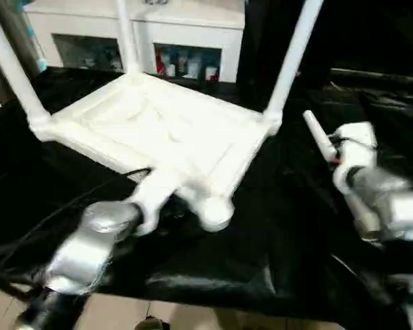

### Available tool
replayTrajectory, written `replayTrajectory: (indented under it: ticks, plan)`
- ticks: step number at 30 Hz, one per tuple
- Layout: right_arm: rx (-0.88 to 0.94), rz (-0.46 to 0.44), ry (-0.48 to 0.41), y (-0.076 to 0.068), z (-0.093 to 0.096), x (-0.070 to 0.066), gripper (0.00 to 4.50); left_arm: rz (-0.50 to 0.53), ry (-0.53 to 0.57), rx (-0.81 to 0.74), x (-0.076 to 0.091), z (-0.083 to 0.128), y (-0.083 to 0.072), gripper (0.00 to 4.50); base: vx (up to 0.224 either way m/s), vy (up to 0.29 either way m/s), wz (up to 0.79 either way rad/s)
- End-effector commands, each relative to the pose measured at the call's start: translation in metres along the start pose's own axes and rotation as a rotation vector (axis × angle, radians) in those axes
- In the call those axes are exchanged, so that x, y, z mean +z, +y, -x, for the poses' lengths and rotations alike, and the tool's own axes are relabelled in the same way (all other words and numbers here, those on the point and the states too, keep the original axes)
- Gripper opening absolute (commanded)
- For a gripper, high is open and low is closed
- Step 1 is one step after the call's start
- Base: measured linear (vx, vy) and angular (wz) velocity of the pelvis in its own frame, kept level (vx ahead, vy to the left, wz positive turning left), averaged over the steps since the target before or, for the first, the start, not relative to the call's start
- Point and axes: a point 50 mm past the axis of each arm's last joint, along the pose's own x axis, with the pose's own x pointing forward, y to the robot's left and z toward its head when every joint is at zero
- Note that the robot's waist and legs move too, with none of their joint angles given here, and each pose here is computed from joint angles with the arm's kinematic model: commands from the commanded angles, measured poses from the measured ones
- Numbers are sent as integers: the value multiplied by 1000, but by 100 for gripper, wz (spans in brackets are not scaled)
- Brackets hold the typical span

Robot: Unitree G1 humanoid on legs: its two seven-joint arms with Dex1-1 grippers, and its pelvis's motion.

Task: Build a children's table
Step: Rotate table base, then pick table leg

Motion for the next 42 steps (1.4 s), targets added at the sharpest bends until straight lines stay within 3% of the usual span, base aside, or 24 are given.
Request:
replayTrajectory:
  ticks: [1, 2, 5, 8, 18, 26, 27, 30, 32, 41, 42]
  plan:
    - [-14, -26, 13, -12, 4, 8, 407, -21, -47, -51, 12, -8, -8, 178, 0, 0, 0]
    - [-16, -38, 50, -23, 8, 13, 415, -16, -86, -92, 21, -15, -17, 178, 0, 0, 0]
    - [-27, -29, 98, -32, 9, 16, 445, -18, -115, -147, 26, -17, -24, 178, 0, 0, 0]
    - [-34, -26, 163, -41, 5, 15, 445, -30, -140, -202, 29, -20, -33, 178, 0, 0, 0]
    - [173, -138, 374, -38, -9, -4, 445, -61, -146, -253, 34, -5, -25, 178, 0, 0, 0]
    - [151, -81, 491, -40, -15, -21, 445, -75, -156, -316, 38, 2, -29, 178, 0, 0, 0]
    - [148, -79, 498, -41, -15, -22, 420, -75, -161, -318, 40, 2, -29, 178, 0, 0, 0]
    - [152, -79, 509, -41, -16, -23, 406, -78, -172, -323, 43, 4, -29, 178, 0, 0, 0]
    - [156, -81, 513, -41, -16, -23, 372, -79, -173, -325, 44, 5, -28, 178, 0, 0, 0]
    - [160, -78, 533, -42, -18, -26, 315, -87, -170, -316, 45, 9, -24, 178, 0, 0, 0]
    - [161, -75, 537, -42, -18, -27, 289, -85, -173, -316, 46, 10, -24, 178, 0, 0, 0]
